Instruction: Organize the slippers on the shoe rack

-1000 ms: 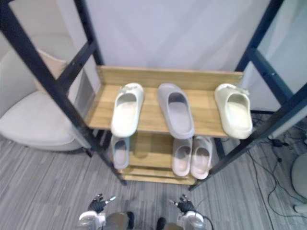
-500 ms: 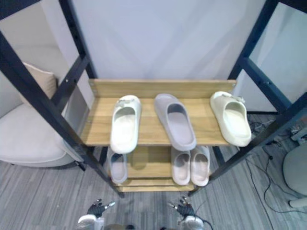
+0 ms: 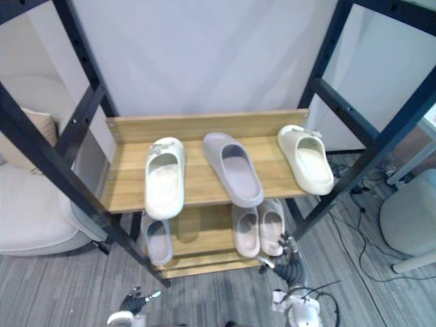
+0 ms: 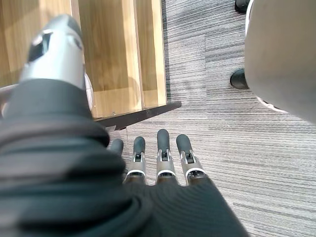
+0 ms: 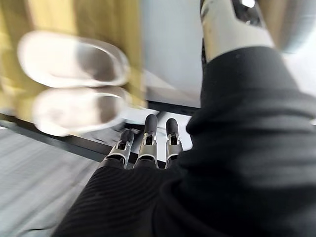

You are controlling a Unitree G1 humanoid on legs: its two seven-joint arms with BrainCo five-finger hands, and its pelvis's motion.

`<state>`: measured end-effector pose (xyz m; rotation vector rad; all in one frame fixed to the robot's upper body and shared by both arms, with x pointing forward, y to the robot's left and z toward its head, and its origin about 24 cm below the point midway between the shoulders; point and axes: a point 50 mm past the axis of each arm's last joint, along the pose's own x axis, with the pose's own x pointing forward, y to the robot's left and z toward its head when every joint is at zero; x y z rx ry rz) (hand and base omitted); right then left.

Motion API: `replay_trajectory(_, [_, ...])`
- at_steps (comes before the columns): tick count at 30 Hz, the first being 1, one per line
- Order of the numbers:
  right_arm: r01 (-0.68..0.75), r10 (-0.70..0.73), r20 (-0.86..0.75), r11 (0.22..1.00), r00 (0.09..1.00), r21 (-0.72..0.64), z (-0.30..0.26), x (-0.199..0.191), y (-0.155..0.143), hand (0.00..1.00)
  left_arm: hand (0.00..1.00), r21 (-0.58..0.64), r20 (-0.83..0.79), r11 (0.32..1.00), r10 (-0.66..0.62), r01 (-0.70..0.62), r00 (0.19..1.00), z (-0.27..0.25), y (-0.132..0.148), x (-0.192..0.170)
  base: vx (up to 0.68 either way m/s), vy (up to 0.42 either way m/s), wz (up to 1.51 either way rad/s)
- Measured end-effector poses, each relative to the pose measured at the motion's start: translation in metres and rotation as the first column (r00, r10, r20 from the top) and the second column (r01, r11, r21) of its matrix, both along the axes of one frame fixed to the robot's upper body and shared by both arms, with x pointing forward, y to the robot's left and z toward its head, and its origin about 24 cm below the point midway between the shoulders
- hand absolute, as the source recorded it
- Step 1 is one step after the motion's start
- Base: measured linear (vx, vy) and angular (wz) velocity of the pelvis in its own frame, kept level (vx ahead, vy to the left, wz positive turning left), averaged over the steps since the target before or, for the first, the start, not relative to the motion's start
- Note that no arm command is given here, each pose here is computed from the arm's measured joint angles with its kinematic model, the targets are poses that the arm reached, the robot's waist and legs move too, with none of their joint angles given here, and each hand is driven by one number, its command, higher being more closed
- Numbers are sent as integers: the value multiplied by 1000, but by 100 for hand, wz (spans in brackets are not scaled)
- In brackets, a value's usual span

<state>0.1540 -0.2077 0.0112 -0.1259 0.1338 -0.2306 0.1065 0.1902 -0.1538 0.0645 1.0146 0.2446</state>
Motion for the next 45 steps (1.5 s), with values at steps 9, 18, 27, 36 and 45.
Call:
replay_trajectory(9, [73,-49,241,993,969,-93,50,14,-23,0,0,-23,-9,1000,-7,7,1000,-2,-1,-8,-4,-10,-4])
replay_trajectory(18, [73,31,406,968,913,-240,94,40,-43,0,0,-29,-5,998,-47,47,999,-3,0,-8,-21,-3,12])
replay_trajectory(27, [-42,167,450,961,877,-274,115,69,-42,0,0,-29,1,997,-69,69,998,-2,5,-5,-14,-2,8])
replay_trajectory(36, [-169,281,412,943,867,-288,117,111,-27,0,0,-14,14,996,-90,90,996,1,8,1,-4,8,12])
replay_trajectory(45, [-177,303,432,935,850,-307,130,128,-20,0,0,-9,49,995,-102,102,994,4,7,10,0,11,10])
